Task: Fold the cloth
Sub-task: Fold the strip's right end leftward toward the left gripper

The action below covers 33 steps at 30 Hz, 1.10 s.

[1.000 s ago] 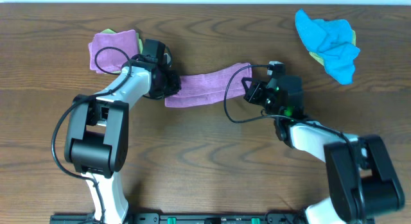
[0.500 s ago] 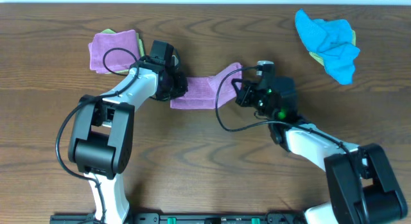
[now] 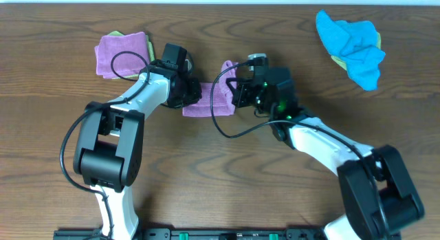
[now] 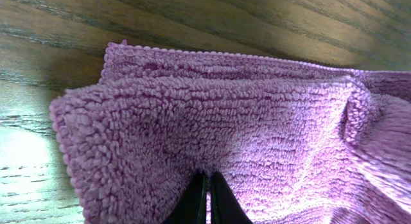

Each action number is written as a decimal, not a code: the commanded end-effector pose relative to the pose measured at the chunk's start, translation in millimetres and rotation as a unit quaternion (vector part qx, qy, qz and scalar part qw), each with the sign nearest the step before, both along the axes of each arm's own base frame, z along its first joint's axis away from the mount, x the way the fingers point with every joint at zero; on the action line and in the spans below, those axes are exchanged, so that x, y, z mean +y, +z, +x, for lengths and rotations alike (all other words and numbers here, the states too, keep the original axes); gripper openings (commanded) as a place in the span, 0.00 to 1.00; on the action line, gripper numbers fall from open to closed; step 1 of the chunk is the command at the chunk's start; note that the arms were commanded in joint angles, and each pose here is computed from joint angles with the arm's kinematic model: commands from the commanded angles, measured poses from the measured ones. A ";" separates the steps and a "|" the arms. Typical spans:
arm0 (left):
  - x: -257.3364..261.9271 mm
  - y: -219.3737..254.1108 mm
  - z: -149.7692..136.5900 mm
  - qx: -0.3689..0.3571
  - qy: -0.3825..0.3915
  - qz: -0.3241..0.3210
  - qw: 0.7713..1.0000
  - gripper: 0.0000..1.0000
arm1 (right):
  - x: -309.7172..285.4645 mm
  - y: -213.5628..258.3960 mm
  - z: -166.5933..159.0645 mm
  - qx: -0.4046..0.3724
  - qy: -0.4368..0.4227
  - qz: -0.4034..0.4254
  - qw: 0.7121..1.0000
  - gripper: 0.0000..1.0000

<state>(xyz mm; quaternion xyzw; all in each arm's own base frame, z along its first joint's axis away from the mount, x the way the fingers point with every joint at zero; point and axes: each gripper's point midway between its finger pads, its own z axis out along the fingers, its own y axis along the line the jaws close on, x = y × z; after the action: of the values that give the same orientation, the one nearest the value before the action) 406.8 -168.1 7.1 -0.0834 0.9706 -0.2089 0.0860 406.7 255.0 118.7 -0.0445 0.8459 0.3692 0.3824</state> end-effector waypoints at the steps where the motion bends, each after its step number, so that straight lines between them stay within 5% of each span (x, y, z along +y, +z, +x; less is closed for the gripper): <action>1: -2.8 -2.5 0.7 0.006 0.002 -0.003 1.000 0.06 | 18.3 -3.9 0.1 -0.003 0.024 -0.007 1.000 0.01; 33: 21.3 45.0 0.3 -0.030 0.018 0.034 0.999 0.06 | 59.1 -25.7 -1.8 0.011 0.067 -0.026 0.997 0.01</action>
<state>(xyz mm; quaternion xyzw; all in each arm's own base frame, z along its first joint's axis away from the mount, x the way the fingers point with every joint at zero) 394.7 -156.0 26.0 -0.0903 0.9756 -0.1831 0.0812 405.5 307.3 93.6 -0.0934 0.8560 0.3719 0.3468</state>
